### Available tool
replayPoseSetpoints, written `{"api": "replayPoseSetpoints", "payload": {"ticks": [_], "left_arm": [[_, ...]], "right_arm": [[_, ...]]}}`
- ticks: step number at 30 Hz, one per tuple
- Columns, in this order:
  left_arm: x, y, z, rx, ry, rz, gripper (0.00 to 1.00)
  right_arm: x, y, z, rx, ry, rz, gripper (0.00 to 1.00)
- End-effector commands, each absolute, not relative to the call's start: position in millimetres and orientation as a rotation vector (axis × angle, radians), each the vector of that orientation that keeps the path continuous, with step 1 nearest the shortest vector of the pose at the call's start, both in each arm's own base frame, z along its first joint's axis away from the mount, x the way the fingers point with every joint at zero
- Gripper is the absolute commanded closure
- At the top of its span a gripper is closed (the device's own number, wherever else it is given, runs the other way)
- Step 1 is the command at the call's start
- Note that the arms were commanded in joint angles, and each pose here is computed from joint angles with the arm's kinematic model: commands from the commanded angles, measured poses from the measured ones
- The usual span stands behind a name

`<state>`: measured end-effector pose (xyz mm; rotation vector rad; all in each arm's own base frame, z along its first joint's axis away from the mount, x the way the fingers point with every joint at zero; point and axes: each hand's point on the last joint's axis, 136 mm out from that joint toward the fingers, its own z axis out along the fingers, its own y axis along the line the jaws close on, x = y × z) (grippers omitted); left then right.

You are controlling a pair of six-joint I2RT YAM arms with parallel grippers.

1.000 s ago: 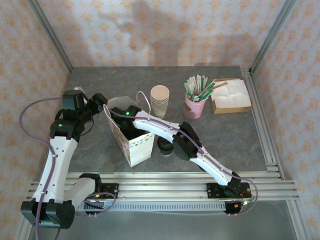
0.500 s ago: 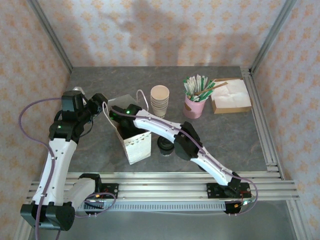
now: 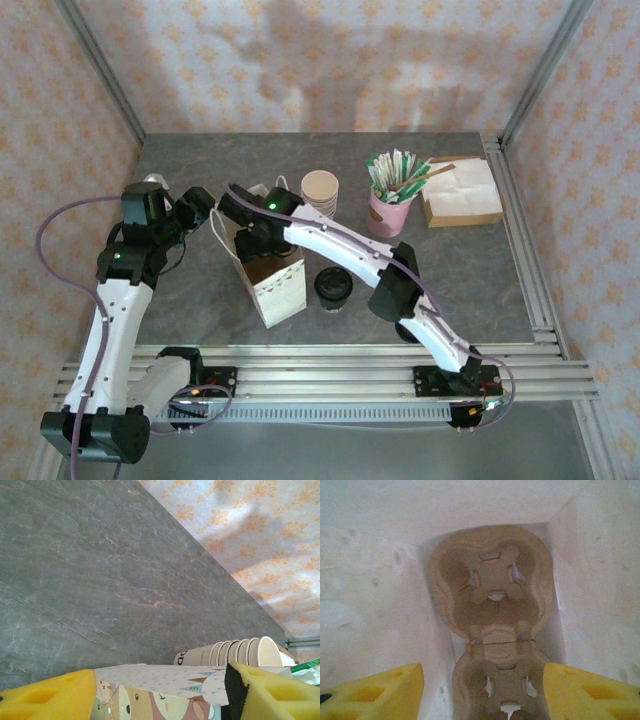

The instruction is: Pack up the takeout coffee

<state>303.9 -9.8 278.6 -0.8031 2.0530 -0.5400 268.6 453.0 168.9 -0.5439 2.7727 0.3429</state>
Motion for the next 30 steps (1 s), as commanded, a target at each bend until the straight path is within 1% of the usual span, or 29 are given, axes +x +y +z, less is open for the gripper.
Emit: {"api": "replayPoseSetpoints", "payload": {"ticks": [1, 5, 10, 14, 18, 20, 24, 25, 28, 30], "left_arm": [[297.6, -6.1, 279.6, -0.793, 2.056, -0.511, 0.3], [297.6, -5.5, 280.8, -0.793, 2.056, -0.506, 0.29], [296.7, -4.5, 284.2, -0.788, 2.052, -0.499, 0.28], [295.0, -3.8, 286.5, -0.783, 2.054, -0.489, 0.28], [293.7, -3.0, 287.3, -0.778, 2.06, -0.476, 0.28], [292.6, -3.3, 288.2, -0.771, 2.064, -0.474, 0.27], [289.2, -3.6, 289.6, -0.759, 2.074, -0.467, 0.26], [289.1, -4.9, 290.3, -0.752, 2.072, -0.475, 0.26], [290.2, -9.1, 288.7, -0.749, 2.079, -0.505, 0.25], [288.9, -8.5, 288.6, -0.746, 2.093, -0.493, 0.24]], "right_arm": [[271.3, 450.9, 228.0, -0.499, 2.648, 0.445, 0.34], [268.7, 449.9, 273.4, -0.488, 2.551, 0.54, 0.34], [266.3, 435.5, 331.3, -0.484, 2.415, 0.603, 0.33], [262.4, 408.6, 372.1, -0.478, 2.32, 0.59, 0.32], [252.4, 365.3, 404.4, -0.486, 2.258, 0.517, 0.3], [243.0, 342.7, 412.3, -0.501, 2.254, 0.483, 0.29], [225.6, 293.6, 403.1, -0.516, 2.274, 0.37, 0.26], [222.3, 288.9, 402.2, -0.508, 2.264, 0.389, 0.24], [206.0, 293.5, 402.1, -0.549, 2.207, 0.561, 0.21], [200.5, 277.4, 390.8, -0.543, 2.183, 0.551, 0.21]]}}
